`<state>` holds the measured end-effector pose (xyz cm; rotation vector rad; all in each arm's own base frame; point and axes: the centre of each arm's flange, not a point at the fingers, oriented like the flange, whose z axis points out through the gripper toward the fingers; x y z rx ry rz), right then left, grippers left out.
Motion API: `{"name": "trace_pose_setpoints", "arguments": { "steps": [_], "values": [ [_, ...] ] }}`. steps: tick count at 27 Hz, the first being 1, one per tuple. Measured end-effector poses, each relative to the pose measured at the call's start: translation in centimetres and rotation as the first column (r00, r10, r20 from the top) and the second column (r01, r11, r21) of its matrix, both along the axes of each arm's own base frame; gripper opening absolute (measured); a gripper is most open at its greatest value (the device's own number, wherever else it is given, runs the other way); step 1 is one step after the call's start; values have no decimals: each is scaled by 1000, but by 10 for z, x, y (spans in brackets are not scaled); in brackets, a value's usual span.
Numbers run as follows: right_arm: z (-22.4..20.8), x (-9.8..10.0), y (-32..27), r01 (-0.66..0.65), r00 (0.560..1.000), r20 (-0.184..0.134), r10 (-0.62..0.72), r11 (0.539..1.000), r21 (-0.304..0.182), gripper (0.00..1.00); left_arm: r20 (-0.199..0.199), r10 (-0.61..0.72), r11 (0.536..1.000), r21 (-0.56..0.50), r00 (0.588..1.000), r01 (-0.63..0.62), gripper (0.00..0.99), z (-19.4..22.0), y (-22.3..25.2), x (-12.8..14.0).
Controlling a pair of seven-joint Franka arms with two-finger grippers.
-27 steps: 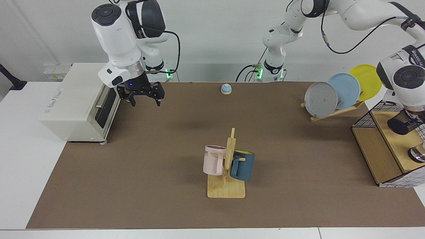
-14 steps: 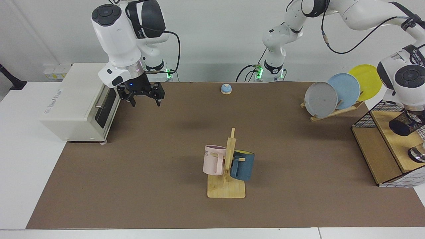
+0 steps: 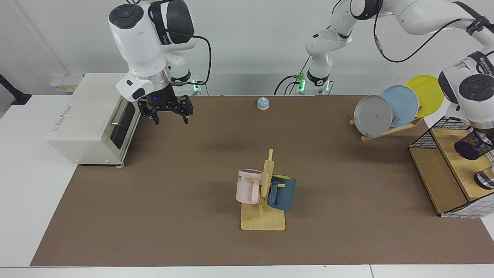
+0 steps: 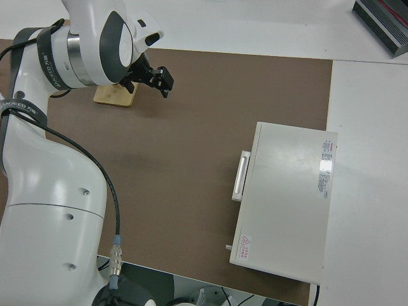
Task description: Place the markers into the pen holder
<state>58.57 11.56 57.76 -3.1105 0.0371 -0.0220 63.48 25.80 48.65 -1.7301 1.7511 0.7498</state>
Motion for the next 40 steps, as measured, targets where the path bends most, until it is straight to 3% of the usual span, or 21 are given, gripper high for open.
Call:
{"name": "trace_pose_setpoints", "arguments": {
  "steps": [13,24,26,28,32,40],
  "values": [
    [0,0,0,-1,1000,1,1,1000,1,1000,24,-3,1000,9,1000,3,617,19,-1,-2],
    [0,0,0,0,1000,1,0,1000,0,1000,122,20,999,-53,992,-13,652,75,-19,-17],
    [0,0,0,1,1000,1,-1,1000,0,1000,143,24,997,-75,989,-13,692,85,-25,-19],
    [0,0,-1,2,1000,1,-2,1000,0,1000,159,29,995,-96,987,-14,828,95,-33,-21],
    [0,1,-3,5,1000,1,-5,1000,0,1000,189,39,989,-146,981,-11,991,114,-51,-25],
    [0,1,-5,8,1000,1,-8,1000,-1,1000,240,55,972,-235,969,2,991,161,-99,-42]
  ]
}}
